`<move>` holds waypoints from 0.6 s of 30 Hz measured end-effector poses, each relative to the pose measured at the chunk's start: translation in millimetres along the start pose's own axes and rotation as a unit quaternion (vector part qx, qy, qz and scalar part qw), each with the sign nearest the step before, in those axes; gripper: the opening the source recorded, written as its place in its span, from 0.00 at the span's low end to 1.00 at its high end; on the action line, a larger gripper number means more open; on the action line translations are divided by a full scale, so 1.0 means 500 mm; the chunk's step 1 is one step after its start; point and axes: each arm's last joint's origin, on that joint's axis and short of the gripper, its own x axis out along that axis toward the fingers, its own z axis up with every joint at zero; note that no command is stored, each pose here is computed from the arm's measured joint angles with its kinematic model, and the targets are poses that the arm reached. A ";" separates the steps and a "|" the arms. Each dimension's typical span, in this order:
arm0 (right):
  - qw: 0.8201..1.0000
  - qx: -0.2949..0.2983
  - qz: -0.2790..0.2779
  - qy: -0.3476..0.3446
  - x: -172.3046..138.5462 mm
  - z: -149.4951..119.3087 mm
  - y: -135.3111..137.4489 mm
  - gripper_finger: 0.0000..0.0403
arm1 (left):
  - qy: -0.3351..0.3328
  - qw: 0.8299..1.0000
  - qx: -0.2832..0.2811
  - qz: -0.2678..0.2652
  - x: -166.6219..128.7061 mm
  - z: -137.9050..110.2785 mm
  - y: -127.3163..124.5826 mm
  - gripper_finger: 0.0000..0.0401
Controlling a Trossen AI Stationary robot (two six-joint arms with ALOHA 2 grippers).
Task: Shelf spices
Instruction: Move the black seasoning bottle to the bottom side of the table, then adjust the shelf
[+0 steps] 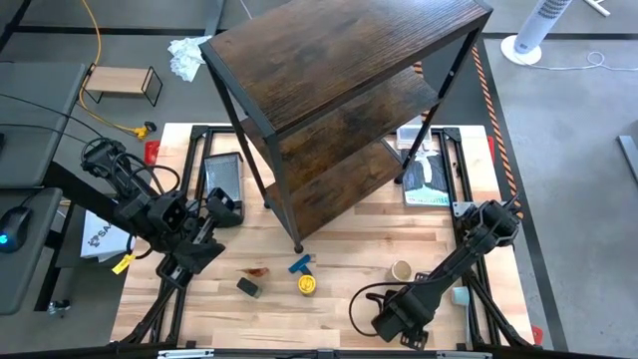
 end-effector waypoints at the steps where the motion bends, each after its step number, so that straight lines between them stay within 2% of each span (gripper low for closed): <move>1: 1.000 -0.002 0.002 0.003 0.000 0.000 0.000 0.90 | 0.000 1.000 0.003 0.000 0.000 0.000 0.000 0.68; 6: 1.000 -0.001 0.003 0.004 -0.005 -0.005 -0.003 0.93 | 0.009 1.000 0.015 -0.004 -0.004 0.000 -0.005 0.67; 9: 1.000 0.002 0.003 -0.025 -0.031 -0.023 -0.005 0.92 | 0.061 0.997 0.036 0.010 -0.015 -0.012 -0.015 0.60; 13: 0.994 0.019 0.002 -0.106 -0.089 -0.060 -0.008 0.90 | 0.144 0.988 0.028 0.038 -0.037 -0.048 -0.037 0.41; 17: 0.976 0.079 -0.018 -0.204 -0.153 -0.102 -0.024 0.90 | 0.205 0.975 0.010 0.087 -0.055 -0.102 -0.054 0.09; 18: 0.968 0.096 -0.012 -0.232 -0.169 -0.109 -0.027 0.90 | 0.217 0.970 0.004 0.108 -0.056 -0.125 -0.055 0.05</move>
